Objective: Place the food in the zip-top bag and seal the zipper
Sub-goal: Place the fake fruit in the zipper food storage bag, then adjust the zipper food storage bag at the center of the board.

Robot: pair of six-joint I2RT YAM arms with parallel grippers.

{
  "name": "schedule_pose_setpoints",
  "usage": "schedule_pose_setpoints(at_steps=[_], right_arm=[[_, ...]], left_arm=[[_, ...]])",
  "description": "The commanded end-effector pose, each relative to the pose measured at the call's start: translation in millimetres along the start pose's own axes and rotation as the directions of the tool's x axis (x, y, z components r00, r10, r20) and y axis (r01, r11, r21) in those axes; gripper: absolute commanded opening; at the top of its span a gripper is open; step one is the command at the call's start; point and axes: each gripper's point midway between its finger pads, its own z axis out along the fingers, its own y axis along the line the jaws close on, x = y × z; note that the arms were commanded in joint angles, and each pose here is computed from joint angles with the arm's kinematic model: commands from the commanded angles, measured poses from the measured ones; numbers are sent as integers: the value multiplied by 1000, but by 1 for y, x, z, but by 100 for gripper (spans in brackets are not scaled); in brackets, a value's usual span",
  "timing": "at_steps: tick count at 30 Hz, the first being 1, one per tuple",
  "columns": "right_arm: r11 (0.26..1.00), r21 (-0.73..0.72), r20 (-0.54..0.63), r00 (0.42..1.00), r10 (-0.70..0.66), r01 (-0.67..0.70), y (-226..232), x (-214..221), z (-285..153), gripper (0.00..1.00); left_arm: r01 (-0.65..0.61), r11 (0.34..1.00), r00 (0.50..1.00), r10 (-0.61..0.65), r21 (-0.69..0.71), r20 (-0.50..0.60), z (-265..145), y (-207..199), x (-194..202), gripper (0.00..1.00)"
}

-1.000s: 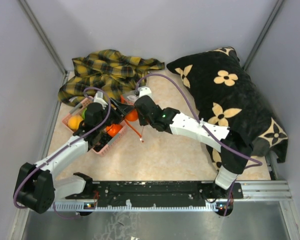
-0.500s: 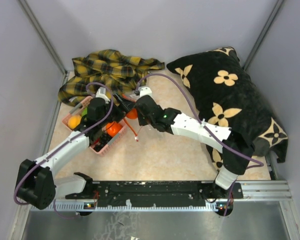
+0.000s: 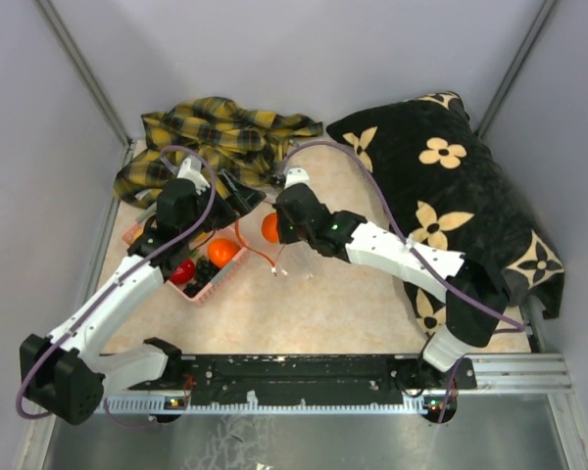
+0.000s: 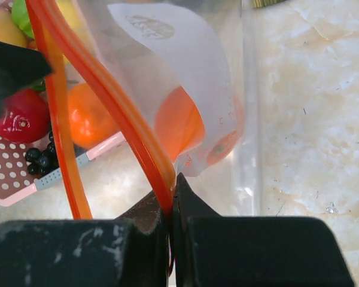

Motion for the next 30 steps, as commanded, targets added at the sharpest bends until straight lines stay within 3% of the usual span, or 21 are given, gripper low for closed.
schedule_pose_setpoints(at_steps=[1,7,13,21,30], right_arm=[[995,-75,98,992,79,-72,4,-40,-20,0],[993,-86,106,990,93,-84,-1,-46,-29,0],[991,-100,107,989,100,-89,-1,-50,-32,0],[992,-92,101,991,91,-82,-6,-48,-32,0],[995,-77,100,992,71,-64,-12,-48,-36,0]], left_arm=[[-126,992,991,125,23,54,-24,-22,-23,99],[-219,975,974,221,-36,54,-48,-20,-33,99],[-241,966,970,238,-93,-44,-50,8,-7,97],[-264,951,964,254,-161,-80,-39,35,5,91],[-283,942,944,241,-182,-224,-8,57,32,83]])
